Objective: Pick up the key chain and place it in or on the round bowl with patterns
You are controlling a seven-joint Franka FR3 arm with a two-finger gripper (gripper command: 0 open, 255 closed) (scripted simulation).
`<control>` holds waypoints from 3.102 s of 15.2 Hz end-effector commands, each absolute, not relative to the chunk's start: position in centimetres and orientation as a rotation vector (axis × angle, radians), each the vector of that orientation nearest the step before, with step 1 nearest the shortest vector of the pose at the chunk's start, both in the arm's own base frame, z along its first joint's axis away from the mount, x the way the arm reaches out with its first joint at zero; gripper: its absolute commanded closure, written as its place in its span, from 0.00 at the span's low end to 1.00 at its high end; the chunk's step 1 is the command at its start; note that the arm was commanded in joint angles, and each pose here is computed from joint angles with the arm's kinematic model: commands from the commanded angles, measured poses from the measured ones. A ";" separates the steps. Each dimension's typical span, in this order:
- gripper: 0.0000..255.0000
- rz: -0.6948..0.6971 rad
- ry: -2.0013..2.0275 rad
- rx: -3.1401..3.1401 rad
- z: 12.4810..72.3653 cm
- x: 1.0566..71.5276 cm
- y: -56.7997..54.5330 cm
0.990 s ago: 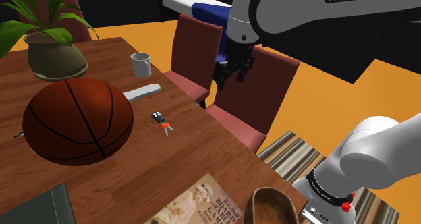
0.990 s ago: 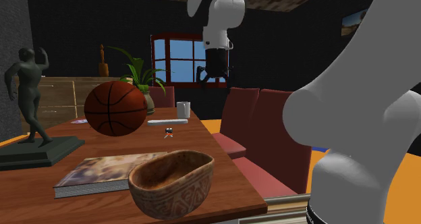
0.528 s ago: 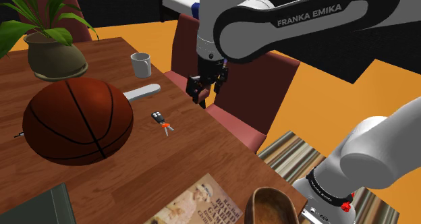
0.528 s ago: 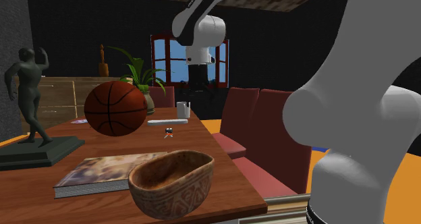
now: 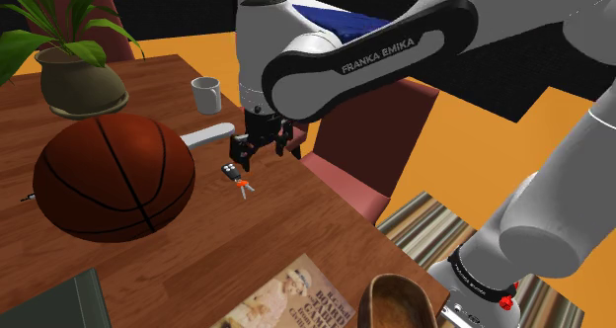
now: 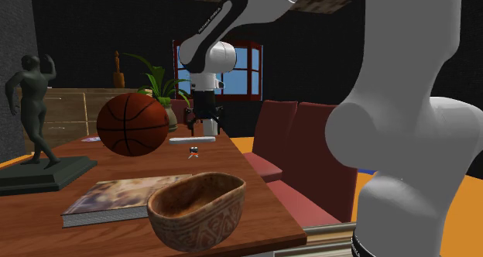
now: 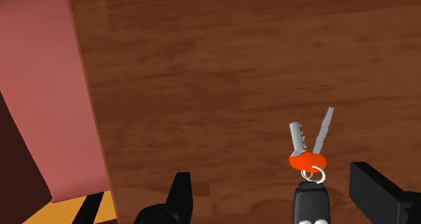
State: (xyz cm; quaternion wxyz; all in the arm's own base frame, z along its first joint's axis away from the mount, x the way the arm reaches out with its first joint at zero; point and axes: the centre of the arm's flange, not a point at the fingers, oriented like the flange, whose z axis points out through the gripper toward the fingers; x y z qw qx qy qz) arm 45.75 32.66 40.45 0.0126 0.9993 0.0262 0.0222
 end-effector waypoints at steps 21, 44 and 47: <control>1.00 0.067 0.087 3.124 33.2 48.5 37.1; 1.00 0.067 0.087 3.124 41.2 48.5 37.1; 1.00 0.067 0.087 3.124 42.7 48.5 37.1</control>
